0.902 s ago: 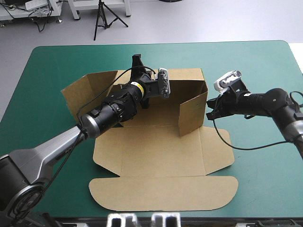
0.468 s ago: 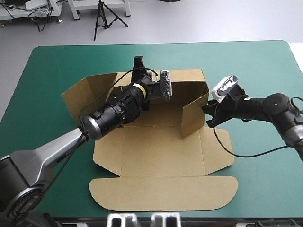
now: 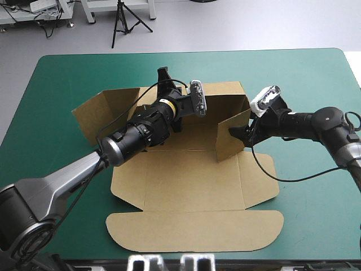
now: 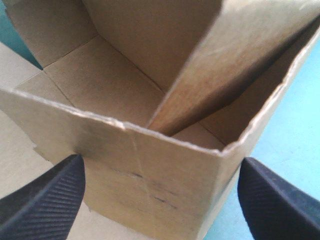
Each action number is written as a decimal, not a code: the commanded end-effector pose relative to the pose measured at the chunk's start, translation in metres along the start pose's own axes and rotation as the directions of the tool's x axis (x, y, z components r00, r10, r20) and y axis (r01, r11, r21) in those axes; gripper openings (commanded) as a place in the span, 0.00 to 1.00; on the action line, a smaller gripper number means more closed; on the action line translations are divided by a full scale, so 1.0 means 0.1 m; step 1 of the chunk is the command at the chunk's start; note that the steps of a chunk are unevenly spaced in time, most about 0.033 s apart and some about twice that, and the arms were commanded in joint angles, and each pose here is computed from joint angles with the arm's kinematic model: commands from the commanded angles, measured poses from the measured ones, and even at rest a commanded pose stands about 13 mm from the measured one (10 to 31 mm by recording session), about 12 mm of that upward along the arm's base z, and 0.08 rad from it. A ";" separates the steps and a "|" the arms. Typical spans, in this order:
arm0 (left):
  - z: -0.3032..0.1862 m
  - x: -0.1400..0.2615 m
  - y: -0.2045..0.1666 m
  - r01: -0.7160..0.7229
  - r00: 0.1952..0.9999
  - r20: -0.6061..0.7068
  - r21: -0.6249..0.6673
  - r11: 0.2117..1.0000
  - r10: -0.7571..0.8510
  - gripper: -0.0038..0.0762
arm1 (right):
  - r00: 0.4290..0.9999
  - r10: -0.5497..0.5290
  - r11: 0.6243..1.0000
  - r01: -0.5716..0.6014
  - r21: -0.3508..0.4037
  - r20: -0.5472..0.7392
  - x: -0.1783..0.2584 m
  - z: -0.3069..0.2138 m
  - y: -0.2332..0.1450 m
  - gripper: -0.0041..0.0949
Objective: Fold the box
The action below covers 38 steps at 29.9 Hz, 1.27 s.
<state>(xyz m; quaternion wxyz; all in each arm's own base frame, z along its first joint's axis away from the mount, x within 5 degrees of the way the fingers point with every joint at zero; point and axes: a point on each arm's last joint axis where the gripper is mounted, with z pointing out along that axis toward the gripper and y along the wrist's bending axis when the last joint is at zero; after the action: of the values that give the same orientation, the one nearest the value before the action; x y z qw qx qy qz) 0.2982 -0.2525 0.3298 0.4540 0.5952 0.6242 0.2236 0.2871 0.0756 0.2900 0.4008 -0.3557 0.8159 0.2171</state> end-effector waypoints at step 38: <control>-0.11 -0.41 -0.18 0.208 0.978 -0.015 0.161 0.965 -0.208 0.40 | 0.993 0.033 0.991 -0.047 0.124 0.112 -0.25 0.25 -0.03 0.02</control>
<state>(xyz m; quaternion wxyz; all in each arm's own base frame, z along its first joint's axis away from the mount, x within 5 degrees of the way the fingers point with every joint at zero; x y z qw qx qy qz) 0.2936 -0.2800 0.3261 0.4169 0.5764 0.6650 0.2275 0.3187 0.0879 0.2721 0.4492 -0.2738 0.8364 0.1538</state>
